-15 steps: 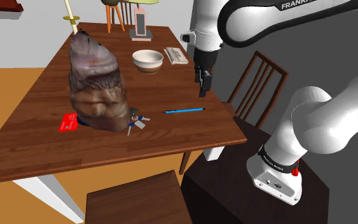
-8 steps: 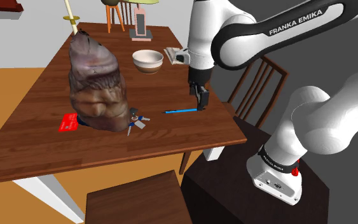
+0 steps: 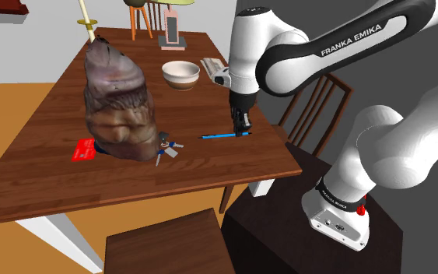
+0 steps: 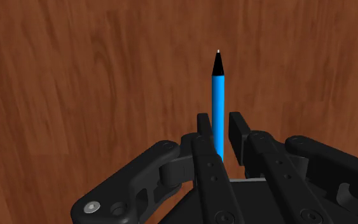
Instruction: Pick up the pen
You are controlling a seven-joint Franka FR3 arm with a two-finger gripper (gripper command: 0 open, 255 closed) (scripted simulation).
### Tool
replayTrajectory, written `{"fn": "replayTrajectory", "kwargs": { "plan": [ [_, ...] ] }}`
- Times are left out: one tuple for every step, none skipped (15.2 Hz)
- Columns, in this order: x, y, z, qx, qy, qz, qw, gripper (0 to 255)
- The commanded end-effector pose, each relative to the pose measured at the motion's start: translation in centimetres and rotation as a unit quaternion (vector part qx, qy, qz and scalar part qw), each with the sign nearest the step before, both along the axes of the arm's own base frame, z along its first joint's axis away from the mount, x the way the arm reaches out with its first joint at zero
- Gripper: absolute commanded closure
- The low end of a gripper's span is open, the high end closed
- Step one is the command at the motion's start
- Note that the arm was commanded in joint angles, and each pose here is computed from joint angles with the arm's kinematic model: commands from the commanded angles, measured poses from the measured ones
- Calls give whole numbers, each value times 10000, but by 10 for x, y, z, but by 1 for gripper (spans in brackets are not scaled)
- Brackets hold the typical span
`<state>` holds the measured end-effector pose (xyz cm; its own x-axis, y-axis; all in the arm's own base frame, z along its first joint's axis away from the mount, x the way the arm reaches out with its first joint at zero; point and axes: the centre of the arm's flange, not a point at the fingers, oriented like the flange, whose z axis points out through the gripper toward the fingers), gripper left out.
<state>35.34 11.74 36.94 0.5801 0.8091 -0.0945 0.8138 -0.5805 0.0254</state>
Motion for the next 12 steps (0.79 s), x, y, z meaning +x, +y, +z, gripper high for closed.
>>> {"fn": "replayTrajectory", "kwargs": {
  "plan": [
    [0, 0, 0, 0, -1, 0, 10000, 255],
    [0, 0, 0, 0, -1, 0, 10000, 255],
    [0, 0, 0, 0, -1, 0, 10000, 255],
    [0, 0, 0, 0, -1, 0, 10000, 255],
    [0, 0, 0, 0, -1, 0, 10000, 255],
    [0, 0, 0, 0, -1, 0, 10000, 255],
    [0, 0, 0, 0, -1, 0, 10000, 255],
    [0, 0, 5, 0, -1, 0, 10000, 255],
    [0, 0, 11, 0, -1, 0, 10000, 255],
    [0, 0, 16, 0, -1, 0, 10000, 255],
    [0, 0, 21, 0, -1, 0, 10000, 255],
    [0, 0, 27, 0, -1, 0, 10000, 255]
  ]
}}
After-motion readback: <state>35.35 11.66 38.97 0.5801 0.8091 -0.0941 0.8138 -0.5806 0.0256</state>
